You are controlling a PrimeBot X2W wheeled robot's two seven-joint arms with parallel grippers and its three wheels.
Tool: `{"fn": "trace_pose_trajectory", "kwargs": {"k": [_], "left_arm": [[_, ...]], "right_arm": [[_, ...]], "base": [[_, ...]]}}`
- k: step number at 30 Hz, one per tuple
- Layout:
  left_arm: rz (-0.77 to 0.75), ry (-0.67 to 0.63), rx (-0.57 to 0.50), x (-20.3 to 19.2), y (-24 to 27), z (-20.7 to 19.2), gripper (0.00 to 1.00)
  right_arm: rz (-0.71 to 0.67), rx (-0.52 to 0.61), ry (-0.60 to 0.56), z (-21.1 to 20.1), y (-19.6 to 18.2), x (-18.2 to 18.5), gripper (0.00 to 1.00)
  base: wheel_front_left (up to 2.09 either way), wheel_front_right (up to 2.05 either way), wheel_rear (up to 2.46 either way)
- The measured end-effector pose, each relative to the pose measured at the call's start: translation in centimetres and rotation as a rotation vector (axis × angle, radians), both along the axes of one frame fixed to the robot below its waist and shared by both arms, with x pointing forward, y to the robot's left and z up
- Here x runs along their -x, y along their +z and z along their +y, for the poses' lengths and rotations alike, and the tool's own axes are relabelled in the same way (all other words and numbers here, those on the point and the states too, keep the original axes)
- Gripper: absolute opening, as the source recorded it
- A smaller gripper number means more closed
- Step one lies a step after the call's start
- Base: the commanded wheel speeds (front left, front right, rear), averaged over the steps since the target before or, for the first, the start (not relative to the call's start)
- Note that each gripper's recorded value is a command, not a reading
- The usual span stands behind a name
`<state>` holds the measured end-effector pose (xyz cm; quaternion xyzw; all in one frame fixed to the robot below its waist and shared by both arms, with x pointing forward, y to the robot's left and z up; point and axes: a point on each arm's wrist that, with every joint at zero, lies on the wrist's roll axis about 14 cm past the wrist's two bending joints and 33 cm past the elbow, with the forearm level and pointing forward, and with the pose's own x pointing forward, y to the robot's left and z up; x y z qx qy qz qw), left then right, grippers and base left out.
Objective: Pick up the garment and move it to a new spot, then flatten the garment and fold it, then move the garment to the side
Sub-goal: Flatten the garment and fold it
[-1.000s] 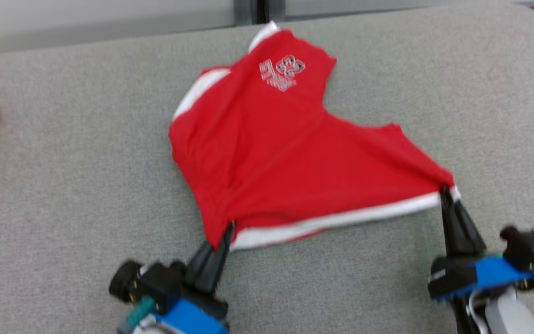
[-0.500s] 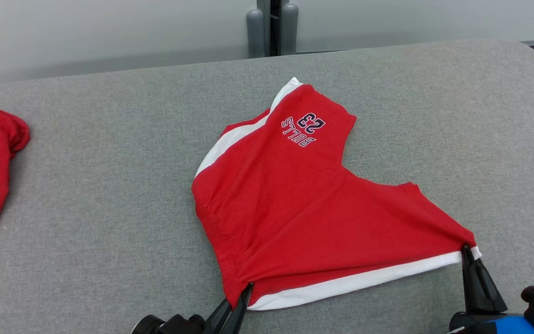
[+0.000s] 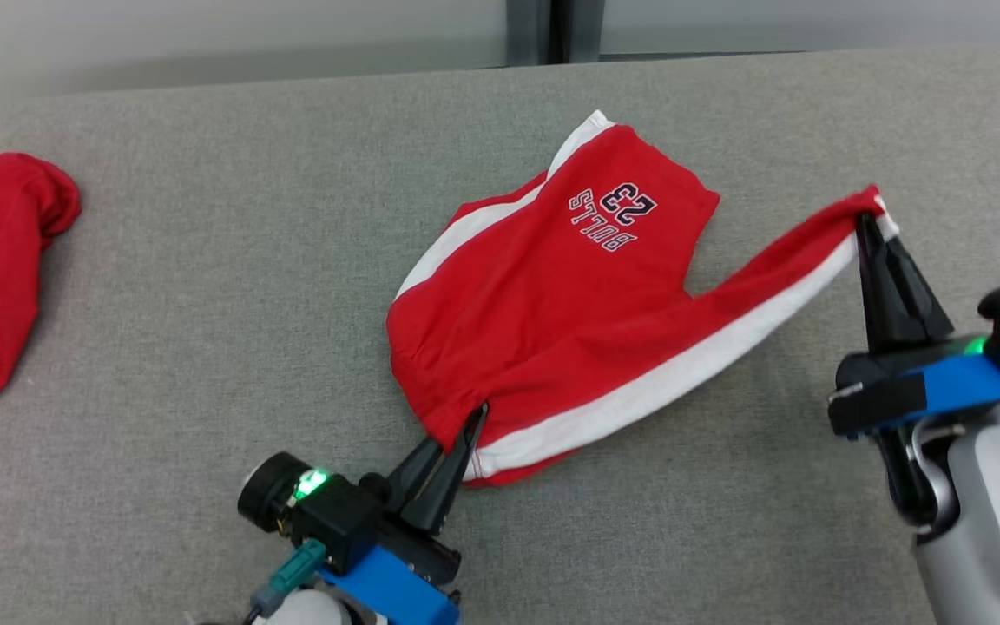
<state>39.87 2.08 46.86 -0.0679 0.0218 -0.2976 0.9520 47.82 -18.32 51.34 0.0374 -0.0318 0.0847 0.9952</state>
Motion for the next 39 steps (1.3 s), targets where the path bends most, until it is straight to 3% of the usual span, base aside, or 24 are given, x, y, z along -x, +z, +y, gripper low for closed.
{"fn": "trace_pose_trajectory", "kwargs": {"k": [7, 15, 26, 28, 29, 30, 31, 39], "left_arm": [[-0.049, 0.028, -0.015, -3.8, 0.7, 1.1, 0.0], [-0.049, 0.112, -0.031, -8.1, -0.2, 3.8, 0.0], [0.007, 0.168, -0.053, -10.8, -2.9, 5.5, 0.0], [0.014, 0.167, -0.054, -10.7, -3.1, 5.4, 0.0], [0.015, 0.168, -0.054, -10.7, -3.1, 5.4, 0.32], [0.014, 0.17, -0.053, -10.7, -3.1, 5.5, 0.86], [0.011, 0.177, -0.05, -10.8, -2.9, 5.6, 1.0], [0.014, 0.242, -0.028, -9.0, -2.2, 7.0, 1.0]], "right_arm": [[-0.001, 0.051, 0.08, 2.9, 0.7, -6.9, 0.0], [0.092, 0.086, 0.141, 6.0, -2.4, -13.0, 0.0], [0.22, 0.101, 0.181, 8.9, -8.1, -16.7, 0.0], [0.225, 0.107, 0.183, 9.0, -8.5, -16.7, 0.39], [0.23, 0.109, 0.182, 8.9, -8.7, -16.7, 0.81], [0.234, 0.11, 0.18, 8.8, -8.8, -16.6, 1.0], [0.236, 0.11, 0.177, 8.7, -8.9, -16.5, 1.0], [0.221, 0.129, 0.145, 6.6, -7.8, -15.6, 1.0]], "base": [[0.0, 0.0, 0.0], [0.0, 0.0, 0.0], [0.0, 0.0, 0.0], [0.0, 0.0, 0.0], [0.0, 0.0, 0.0], [0.0, 0.0, 0.0], [0.0, 0.0, 0.0], [0.0, 0.0, 0.0]]}}
